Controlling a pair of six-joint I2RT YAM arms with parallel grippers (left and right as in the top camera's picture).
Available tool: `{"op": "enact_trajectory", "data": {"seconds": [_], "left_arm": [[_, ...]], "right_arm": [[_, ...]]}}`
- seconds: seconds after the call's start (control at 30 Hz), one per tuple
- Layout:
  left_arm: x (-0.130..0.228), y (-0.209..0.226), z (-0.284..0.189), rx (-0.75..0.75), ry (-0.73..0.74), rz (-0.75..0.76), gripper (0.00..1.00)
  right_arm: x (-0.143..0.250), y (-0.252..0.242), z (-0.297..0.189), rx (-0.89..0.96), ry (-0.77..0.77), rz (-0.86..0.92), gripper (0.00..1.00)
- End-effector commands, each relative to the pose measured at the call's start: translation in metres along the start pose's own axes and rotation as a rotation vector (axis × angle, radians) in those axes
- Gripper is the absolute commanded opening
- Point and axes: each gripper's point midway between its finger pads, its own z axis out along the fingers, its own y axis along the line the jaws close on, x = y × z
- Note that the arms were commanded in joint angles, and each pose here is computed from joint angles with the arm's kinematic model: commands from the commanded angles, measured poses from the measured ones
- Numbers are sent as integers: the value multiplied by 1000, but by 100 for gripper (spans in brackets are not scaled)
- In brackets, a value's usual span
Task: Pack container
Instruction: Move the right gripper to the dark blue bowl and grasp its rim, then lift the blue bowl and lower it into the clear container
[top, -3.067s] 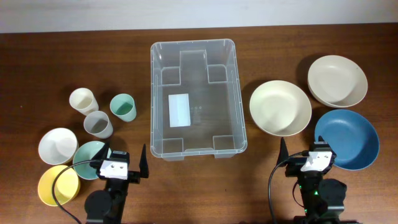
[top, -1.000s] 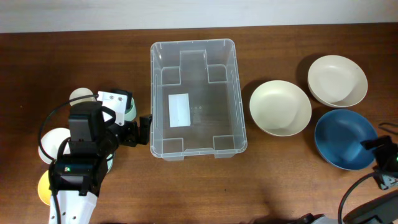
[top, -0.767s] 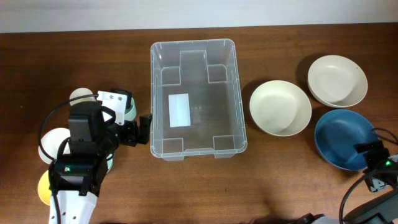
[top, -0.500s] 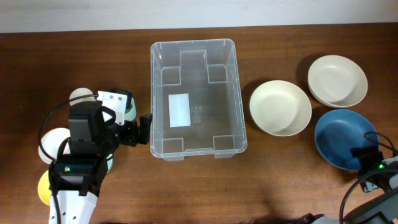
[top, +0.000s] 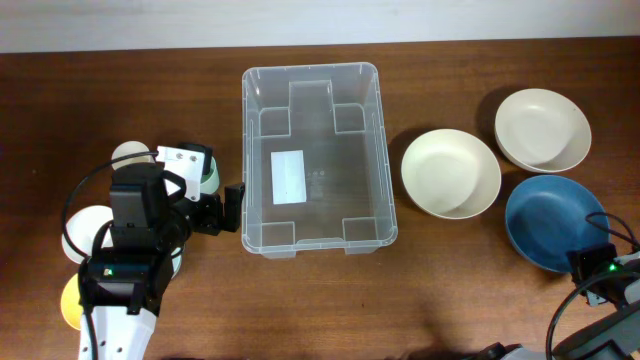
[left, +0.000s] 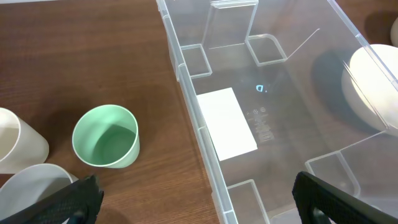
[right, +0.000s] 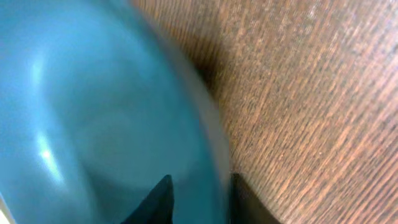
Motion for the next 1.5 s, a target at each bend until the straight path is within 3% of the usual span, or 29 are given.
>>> {"op": "enact_trajectory", "data": {"seconds": [0.0,0.3,0.57,0.83,1.0,1.2,1.47], "left_arm": [[-11,-2,-5,11,-27,-2,100],[-11,-2,-5,11,-27,-2,100],[-11,-2,-5,11,-27,-2,100],[-11,-2,-5,10,-28,-2,100],[-11,-2,-5,10,-27,-2,100],[-10,1,-5,-7,-26,-9,100],[-6,50,-17,-152,-24,-201,99]], "right_arm": [[3,-2,1,-2,10,6,20],[6,-3,1,2,22,12,4],[8,17,-2,-105,44,28,4],[0,60,-39,-225,23,-33,4],[8,114,-72,-267,20,-215,4],[49,208,-111,-301,61,-500,4],[110,307,-146,-337,-19,-729,4]]}}
